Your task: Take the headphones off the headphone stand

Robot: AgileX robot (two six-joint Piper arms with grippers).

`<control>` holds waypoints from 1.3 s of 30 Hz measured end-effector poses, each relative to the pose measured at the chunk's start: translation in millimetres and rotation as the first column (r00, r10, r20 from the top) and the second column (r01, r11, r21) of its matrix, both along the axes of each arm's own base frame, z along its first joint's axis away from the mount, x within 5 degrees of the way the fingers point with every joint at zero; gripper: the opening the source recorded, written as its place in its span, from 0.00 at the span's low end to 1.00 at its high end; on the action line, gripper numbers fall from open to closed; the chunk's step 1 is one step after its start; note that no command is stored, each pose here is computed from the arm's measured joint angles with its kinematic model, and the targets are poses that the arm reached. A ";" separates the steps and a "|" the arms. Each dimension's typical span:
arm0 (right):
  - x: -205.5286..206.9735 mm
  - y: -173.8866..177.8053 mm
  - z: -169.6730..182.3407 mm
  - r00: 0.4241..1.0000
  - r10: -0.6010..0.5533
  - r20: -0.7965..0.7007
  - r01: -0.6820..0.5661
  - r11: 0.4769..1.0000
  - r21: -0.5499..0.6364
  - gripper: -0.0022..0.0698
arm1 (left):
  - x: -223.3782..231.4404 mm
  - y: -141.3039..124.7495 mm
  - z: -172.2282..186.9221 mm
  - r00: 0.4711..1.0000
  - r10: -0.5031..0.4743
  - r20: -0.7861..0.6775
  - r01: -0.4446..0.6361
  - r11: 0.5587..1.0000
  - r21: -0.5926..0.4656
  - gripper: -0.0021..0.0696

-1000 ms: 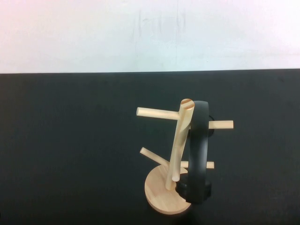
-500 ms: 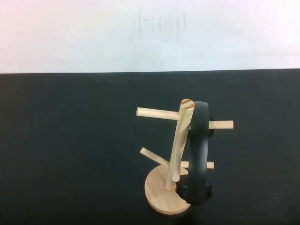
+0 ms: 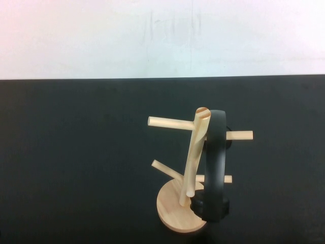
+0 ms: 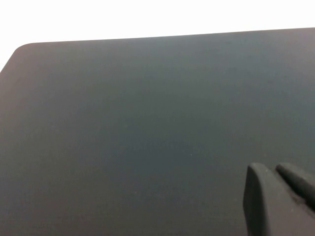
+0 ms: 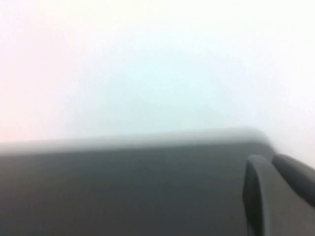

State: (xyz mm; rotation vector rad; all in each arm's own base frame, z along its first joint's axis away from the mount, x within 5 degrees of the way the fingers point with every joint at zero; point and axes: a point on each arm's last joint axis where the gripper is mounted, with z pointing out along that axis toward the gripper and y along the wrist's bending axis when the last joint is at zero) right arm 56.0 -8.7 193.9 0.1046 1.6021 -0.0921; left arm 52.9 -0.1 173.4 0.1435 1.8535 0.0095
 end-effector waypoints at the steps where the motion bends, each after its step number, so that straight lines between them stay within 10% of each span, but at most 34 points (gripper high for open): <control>1: 0.3 2.4 5.3 0.998 0.027 0.057 -0.027 1.000 -0.009 0.02 | 0.0 0.0 0.0 1.000 0.000 0.000 0.000 1.000 0.000 0.03; 15: -11.7 21.6 47.9 0.824 0.234 0.517 -0.229 0.971 -0.075 0.02 | 0.0 0.0 0.0 1.000 0.000 0.000 0.000 1.000 0.000 0.03; 26: -58.8 -0.9 132.0 0.426 -0.046 0.903 -0.343 0.916 0.209 0.02 | 0.0 0.0 0.0 1.000 0.000 0.000 0.000 1.000 0.000 0.03; 30: -76.5 3.4 184.7 0.493 -0.020 0.870 -0.355 0.908 0.221 0.02 | 0.0 0.0 0.0 1.000 0.000 0.000 0.000 1.000 0.000 0.03; 39: 2.0 8.6 197.1 0.984 0.070 0.165 -0.133 0.903 0.409 0.02 | 0.0 0.0 0.0 1.000 0.000 0.000 0.000 1.000 0.000 0.03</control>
